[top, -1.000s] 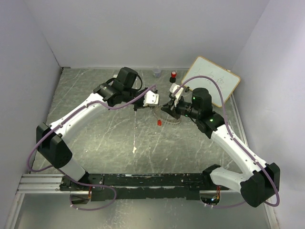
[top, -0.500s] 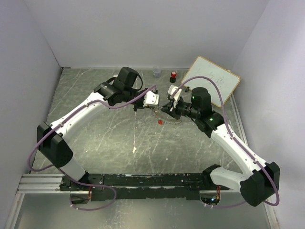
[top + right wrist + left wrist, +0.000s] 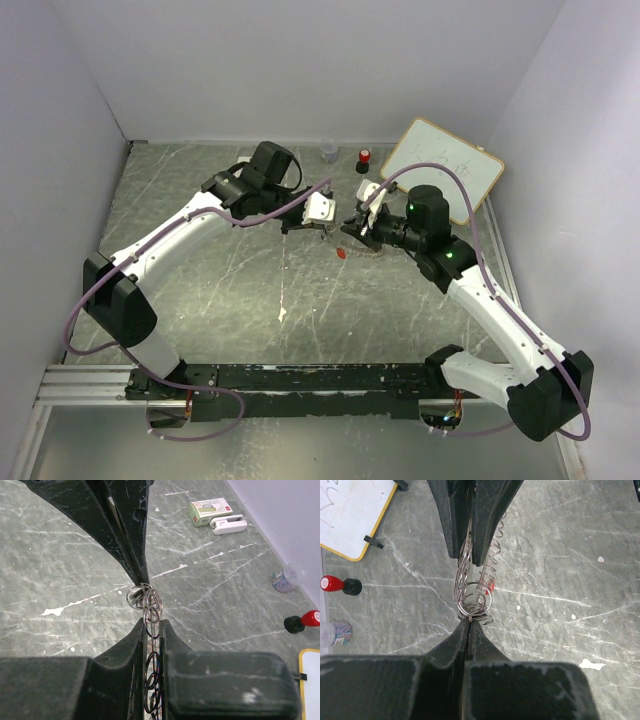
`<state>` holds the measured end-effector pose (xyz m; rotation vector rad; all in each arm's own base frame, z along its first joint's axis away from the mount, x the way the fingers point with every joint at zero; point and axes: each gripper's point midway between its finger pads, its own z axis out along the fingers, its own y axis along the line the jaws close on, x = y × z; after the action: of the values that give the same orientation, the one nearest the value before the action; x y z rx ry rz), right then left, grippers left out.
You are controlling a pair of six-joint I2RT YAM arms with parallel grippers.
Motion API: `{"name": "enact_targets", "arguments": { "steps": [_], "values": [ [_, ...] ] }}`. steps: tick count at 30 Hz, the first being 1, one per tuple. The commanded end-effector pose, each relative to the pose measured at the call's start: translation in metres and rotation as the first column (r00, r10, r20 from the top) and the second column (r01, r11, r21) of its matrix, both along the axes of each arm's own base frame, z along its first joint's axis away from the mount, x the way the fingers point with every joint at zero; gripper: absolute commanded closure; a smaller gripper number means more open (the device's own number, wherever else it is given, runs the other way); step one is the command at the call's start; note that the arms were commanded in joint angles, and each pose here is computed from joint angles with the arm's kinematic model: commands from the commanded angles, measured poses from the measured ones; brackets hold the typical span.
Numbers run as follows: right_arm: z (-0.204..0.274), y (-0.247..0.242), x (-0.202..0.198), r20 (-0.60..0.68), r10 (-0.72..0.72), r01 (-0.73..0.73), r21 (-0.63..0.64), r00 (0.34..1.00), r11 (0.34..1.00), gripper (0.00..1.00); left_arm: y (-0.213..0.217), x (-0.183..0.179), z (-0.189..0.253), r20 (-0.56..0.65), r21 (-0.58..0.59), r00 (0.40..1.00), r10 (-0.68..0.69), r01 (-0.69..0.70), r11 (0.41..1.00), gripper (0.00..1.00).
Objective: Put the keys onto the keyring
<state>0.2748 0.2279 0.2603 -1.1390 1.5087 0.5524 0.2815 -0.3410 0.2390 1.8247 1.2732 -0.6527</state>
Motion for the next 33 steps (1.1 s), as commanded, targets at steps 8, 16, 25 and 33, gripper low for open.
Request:
{"name": "enact_targets", "arguments": {
  "steps": [8, 16, 25, 33],
  "values": [
    [0.026, 0.003, 0.003, 0.064, 0.009, -0.011, 0.033, 0.998, 0.999, 1.0, -0.003, -0.002, 0.019, 0.037, -0.039, 0.999, -0.034, 0.035, 0.999, 0.93],
    [0.017, -0.002, 0.009, 0.016, -0.042, 0.042, 0.003, 0.999, 0.999, 1.0, 0.001, -0.001, 0.022, 0.055, -0.039, 0.998, -0.017, 0.019, 0.999, 0.93],
    [0.024, -0.004, 0.014, 0.011, -0.067, 0.067, 0.004, 0.998, 0.998, 1.0, 0.003, -0.002, 0.029, 0.072, -0.047, 0.997, -0.016, 0.02, 0.999, 0.93],
    [0.025, -0.002, 0.014, 0.007, -0.054, 0.054, 0.003, 0.999, 0.999, 1.0, 0.003, -0.002, 0.029, 0.076, -0.05, 0.997, -0.019, 0.023, 0.999, 0.93]
  ]
}}
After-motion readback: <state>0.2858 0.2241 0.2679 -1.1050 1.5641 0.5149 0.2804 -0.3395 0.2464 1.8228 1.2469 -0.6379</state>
